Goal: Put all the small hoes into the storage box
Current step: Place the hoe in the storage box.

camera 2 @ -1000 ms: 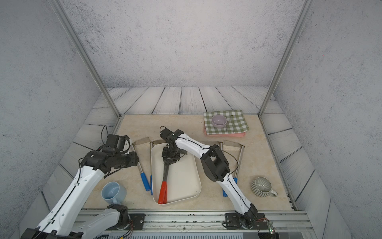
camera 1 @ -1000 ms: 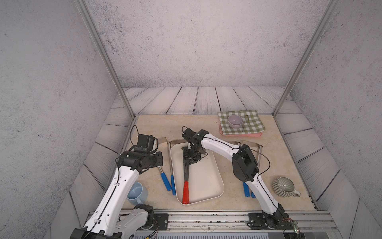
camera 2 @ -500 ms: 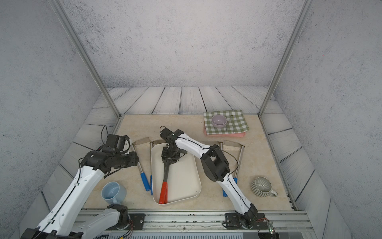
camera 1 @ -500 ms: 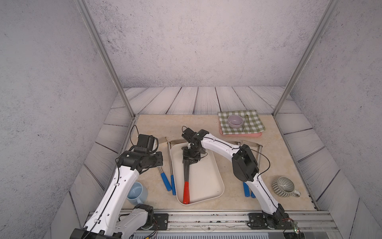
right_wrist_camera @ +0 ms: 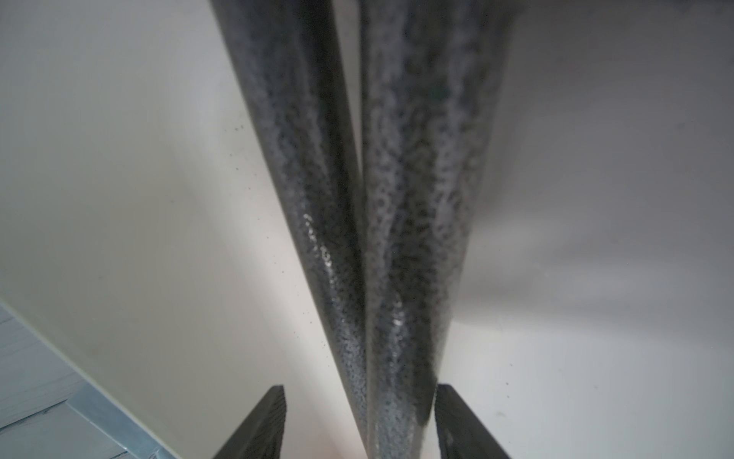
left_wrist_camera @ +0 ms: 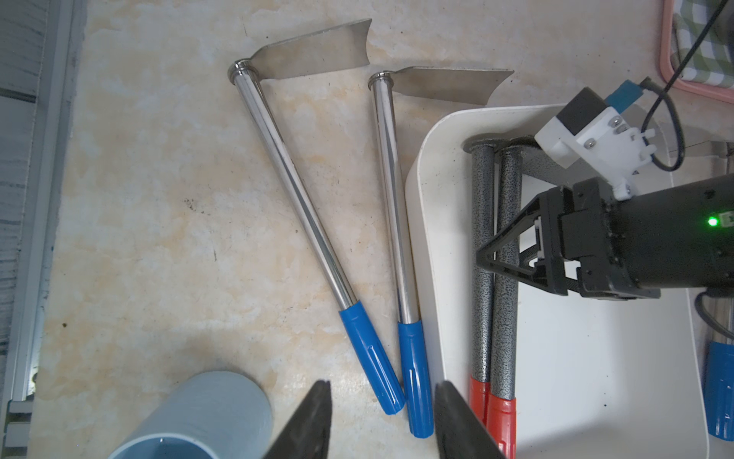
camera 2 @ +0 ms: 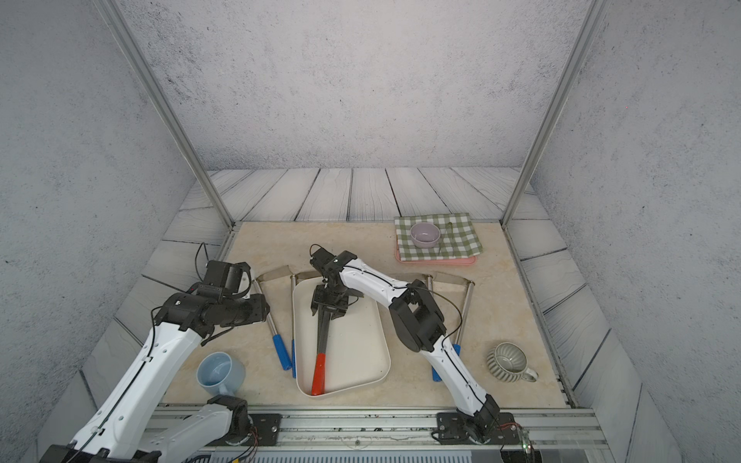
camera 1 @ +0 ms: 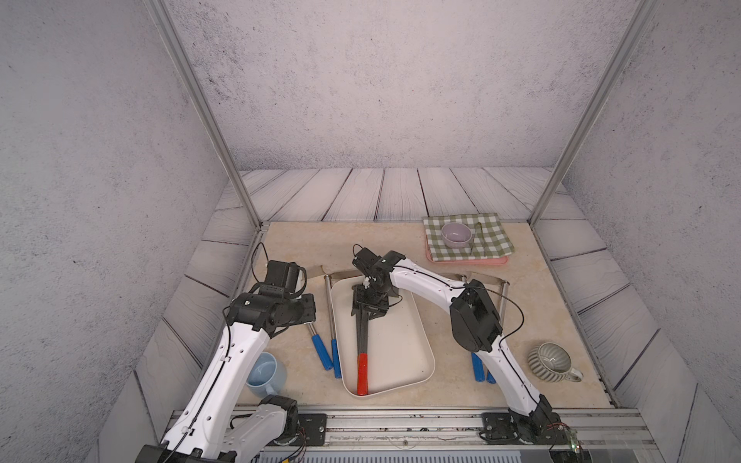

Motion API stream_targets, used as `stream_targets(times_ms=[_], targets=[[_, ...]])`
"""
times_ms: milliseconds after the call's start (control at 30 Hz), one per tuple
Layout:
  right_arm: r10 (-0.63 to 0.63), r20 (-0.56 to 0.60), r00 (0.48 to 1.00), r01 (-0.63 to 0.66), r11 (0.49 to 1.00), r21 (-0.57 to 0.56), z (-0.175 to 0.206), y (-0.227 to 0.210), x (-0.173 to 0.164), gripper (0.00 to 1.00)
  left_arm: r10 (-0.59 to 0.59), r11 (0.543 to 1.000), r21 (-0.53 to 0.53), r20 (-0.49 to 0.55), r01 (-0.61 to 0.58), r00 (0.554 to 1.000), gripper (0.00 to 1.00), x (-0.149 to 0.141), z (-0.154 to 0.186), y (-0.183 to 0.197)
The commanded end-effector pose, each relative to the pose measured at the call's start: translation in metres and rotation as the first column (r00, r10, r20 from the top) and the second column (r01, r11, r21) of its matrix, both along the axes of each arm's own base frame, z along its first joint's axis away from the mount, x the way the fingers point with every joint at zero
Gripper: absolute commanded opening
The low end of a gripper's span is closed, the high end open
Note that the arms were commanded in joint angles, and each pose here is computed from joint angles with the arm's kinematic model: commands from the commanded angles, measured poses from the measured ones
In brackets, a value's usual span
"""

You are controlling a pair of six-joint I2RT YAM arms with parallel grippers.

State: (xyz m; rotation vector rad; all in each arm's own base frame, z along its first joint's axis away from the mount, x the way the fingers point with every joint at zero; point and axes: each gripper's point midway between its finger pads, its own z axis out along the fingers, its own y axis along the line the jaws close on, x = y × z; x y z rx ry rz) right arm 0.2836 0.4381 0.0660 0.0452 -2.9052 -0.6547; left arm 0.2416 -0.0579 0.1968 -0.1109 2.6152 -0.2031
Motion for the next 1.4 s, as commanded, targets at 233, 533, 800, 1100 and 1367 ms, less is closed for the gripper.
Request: stream_targets(times_ms=[233,533,800,1100,1367], targets=[[0.037,0.006,0.999,-0.038,0.996,0.083,0.006,0.020,-0.003,0.62,-0.002,1.000,0.002,0.008,0.002,1.000,0.47,-0.002,0.002,0.001],[0.041,0.013,0.999,-0.042,0.994,0.100,0.011,0.023,-0.003,0.62,-0.001,1.000,0.002,0.003,0.001,1.000,0.47,-0.003,0.001,0.001],[0.041,0.053,0.998,-0.045,0.995,0.085,0.023,0.018,0.001,0.78,-0.002,1.000,0.003,0.002,0.002,1.000,0.47,-0.002,0.001,0.001],[0.043,0.087,0.995,-0.048,0.997,0.067,0.037,0.013,0.005,0.99,-0.005,1.000,0.009,0.007,0.004,1.000,0.48,-0.002,0.003,0.002],[0.059,0.170,0.984,-0.065,0.997,0.029,0.062,0.001,0.011,0.99,-0.008,1.000,0.012,0.008,0.008,1.000,0.48,0.000,0.005,0.001]])
